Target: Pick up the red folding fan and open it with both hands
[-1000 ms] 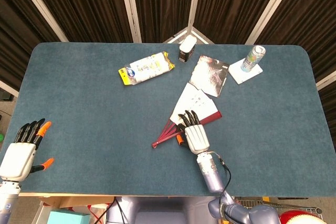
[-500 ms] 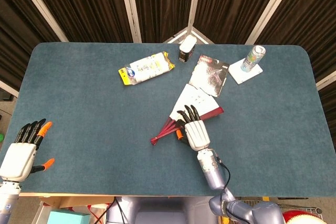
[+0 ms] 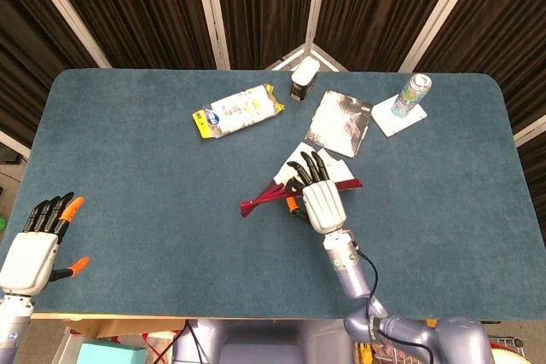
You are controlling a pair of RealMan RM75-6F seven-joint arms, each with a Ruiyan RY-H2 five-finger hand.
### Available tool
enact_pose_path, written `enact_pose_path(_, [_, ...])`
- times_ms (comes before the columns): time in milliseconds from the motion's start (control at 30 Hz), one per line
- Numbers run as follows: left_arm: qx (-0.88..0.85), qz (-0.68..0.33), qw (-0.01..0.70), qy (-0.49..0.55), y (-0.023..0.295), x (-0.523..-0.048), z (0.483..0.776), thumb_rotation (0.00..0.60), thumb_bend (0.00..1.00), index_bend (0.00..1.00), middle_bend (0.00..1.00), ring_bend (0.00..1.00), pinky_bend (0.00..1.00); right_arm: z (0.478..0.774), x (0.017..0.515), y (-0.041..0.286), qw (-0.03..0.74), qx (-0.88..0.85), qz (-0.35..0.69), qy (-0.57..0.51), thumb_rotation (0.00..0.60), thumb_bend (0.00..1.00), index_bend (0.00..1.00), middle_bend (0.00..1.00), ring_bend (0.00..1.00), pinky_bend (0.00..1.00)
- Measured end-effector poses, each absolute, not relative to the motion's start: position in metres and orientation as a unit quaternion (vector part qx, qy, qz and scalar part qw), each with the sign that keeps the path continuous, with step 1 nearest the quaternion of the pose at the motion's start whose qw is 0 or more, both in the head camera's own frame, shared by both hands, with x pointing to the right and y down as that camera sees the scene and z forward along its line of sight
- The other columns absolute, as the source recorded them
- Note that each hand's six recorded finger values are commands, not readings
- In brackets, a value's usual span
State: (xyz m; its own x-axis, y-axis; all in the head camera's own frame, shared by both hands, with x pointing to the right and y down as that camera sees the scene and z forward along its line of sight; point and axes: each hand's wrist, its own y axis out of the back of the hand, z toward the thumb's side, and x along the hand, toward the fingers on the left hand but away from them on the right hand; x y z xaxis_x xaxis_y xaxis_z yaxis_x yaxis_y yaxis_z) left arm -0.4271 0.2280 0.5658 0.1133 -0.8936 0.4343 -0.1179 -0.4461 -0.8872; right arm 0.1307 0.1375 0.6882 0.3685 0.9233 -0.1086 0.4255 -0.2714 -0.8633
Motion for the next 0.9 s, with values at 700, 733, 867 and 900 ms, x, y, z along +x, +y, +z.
enact_pose_path(700, [-0.665, -0.476, 0.397, 0.416, 0.163, -0.371, 0.546, 0.600, 0.05, 0.08, 0.00, 0.00, 0.00, 0.585, 0.126, 0.062, 0.431, -0.699, 0.292, -0.489, 0.600, 0.69, 0.75, 0.26, 0.07, 0.04])
enact_pose_path(733, [-0.667, -0.471, 0.399, 0.418, 0.158, -0.365, 0.546, 0.600, 0.06, 0.09, 0.00, 0.00, 0.00, 0.582, 0.125, 0.061, 0.432, -0.699, 0.293, -0.489, 0.600, 0.69, 0.75, 0.26, 0.07, 0.04])
enact_pose_path(867, [-0.677, -0.451, 0.396, 0.425, 0.138, -0.336, 0.549, 0.600, 0.07, 0.11, 0.00, 0.00, 0.00, 0.575, 0.123, 0.058, 0.433, -0.696, 0.300, -0.488, 0.600, 0.69, 0.76, 0.26, 0.07, 0.04])
enact_pose_path(900, [-0.681, -0.447, 0.394, 0.427, 0.136, -0.329, 0.550, 0.600, 0.08, 0.11, 0.00, 0.00, 0.00, 0.574, 0.122, 0.057, 0.435, -0.695, 0.303, -0.487, 0.600, 0.69, 0.76, 0.26, 0.07, 0.04])
